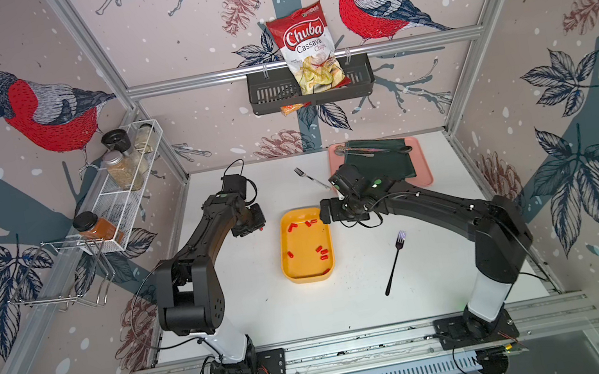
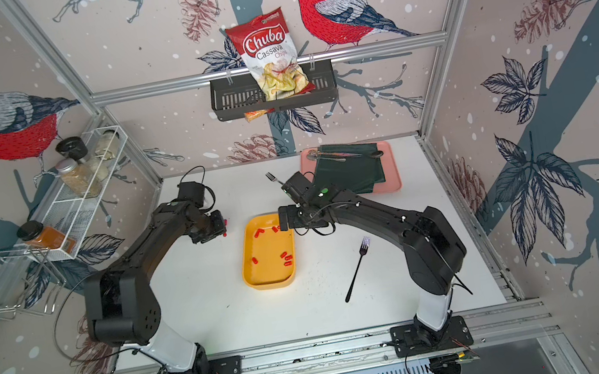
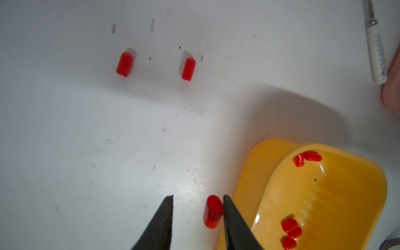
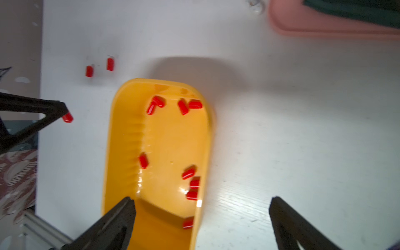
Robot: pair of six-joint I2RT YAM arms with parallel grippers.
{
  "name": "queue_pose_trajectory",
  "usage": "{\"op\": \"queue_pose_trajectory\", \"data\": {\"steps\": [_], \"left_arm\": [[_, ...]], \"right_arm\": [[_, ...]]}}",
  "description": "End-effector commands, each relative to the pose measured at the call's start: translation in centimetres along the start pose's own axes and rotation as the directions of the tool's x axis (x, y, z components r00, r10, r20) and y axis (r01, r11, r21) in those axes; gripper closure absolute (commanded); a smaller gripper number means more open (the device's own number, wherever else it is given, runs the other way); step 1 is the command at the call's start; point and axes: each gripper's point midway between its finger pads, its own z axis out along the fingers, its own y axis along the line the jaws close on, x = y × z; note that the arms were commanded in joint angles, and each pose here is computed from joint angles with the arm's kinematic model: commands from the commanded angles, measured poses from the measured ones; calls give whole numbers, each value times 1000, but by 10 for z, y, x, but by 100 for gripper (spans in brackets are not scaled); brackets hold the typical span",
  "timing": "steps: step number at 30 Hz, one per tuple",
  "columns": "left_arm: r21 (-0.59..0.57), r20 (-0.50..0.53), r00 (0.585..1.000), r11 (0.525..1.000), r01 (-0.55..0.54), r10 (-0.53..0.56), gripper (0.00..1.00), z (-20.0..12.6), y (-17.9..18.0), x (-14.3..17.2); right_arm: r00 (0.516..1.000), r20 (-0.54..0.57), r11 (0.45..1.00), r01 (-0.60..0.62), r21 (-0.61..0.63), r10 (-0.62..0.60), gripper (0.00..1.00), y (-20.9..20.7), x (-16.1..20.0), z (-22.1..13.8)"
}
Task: Take the screw protection sleeves out of the storage box
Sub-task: Pick up the screw protection sleeve from the storage box.
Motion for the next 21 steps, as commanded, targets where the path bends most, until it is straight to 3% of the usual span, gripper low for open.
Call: {"op": "queue_pose_trajectory", "data": {"steps": [1, 4, 8, 14, 18, 21], "left_arm": [[25, 45, 999, 999, 28, -29, 58, -21, -1, 7], [96, 74, 997, 995, -3, -4, 58, -28, -9, 11], [2, 25, 1000, 1000, -17, 17, 63, 4, 10, 21], [-9, -21, 1000, 1000, -24, 23, 65, 50, 16, 20], [-34, -69, 997, 998, -44, 42, 65, 75, 23, 18], [-53, -95, 995, 998, -37, 31, 60, 89, 29, 16]], "right_arm": [[983, -158, 995, -88, 54, 96, 4, 10, 31, 7], [973, -183, 989, -131, 66, 141, 7, 21, 42, 18], [971, -170, 985, -158, 69, 168, 8, 31, 48, 36], [968, -152, 975, -179, 130, 198, 6, 30, 49, 54], [964, -164, 972, -187, 139, 209, 5, 35, 54, 57], [970, -148, 974, -173, 148, 195, 4, 43, 55, 55]]}}
